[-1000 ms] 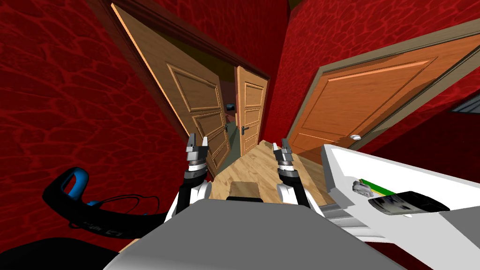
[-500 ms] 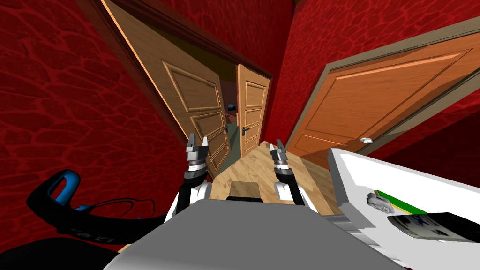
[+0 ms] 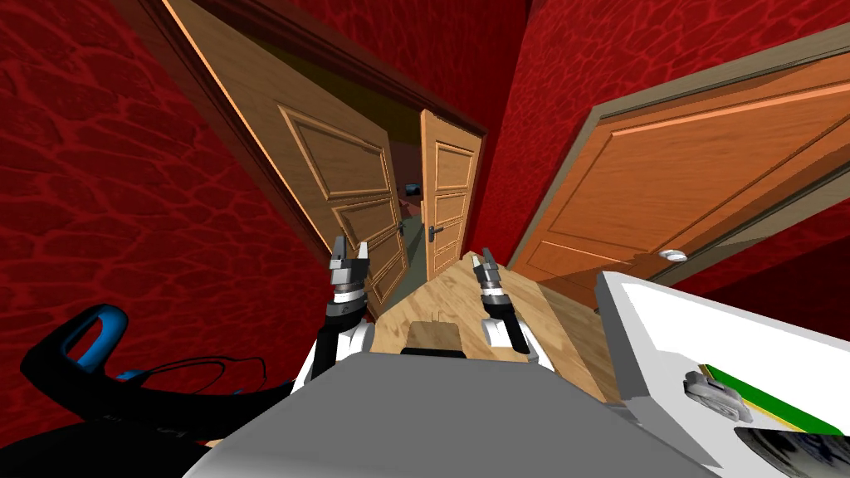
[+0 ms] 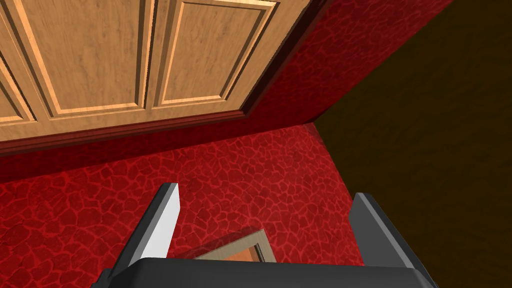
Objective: Push the door open
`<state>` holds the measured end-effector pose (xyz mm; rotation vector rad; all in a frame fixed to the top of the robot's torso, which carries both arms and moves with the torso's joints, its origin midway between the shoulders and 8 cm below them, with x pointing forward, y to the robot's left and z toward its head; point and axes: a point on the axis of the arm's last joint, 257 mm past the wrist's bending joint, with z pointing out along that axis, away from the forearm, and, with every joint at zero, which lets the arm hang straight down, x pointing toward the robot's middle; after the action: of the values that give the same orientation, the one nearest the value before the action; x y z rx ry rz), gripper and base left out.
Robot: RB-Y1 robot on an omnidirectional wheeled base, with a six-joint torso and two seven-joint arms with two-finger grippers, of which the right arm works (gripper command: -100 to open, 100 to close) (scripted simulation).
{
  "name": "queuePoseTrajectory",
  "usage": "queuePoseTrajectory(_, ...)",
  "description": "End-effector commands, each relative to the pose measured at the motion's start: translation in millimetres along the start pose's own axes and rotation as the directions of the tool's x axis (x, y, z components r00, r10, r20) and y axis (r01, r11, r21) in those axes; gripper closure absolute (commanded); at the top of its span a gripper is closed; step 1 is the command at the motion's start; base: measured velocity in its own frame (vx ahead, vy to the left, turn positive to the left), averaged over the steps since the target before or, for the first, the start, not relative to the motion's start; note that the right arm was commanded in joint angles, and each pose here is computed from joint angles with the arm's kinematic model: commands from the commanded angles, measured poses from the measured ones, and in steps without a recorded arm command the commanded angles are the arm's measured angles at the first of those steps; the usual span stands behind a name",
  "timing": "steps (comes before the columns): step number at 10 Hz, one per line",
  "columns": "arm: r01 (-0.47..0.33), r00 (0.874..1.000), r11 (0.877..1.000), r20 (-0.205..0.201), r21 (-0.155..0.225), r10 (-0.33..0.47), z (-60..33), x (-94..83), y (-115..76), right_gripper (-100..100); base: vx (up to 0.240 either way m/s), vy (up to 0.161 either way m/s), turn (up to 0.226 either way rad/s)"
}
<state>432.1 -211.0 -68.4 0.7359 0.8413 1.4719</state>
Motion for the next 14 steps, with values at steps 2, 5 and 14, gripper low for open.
queuePoseTrajectory(2, -0.007, 1.0, 1.0, -0.016, 0.029, 0.007, 3.1, 6.3, -19.9, -100, 0.094, -0.068, 0.06)
queuePoseTrajectory(5, -0.013, 0.999, 0.998, -0.034, 0.062, 0.015, 6.9, 12.8, -41.4, -100, 0.095, -0.074, 0.064)
queuePoseTrajectory(14, -0.027, 0.996, 0.986, -0.084, 0.166, 0.041, 18.1, 35.1, -106.0, -100, 0.089, -0.075, 0.066)
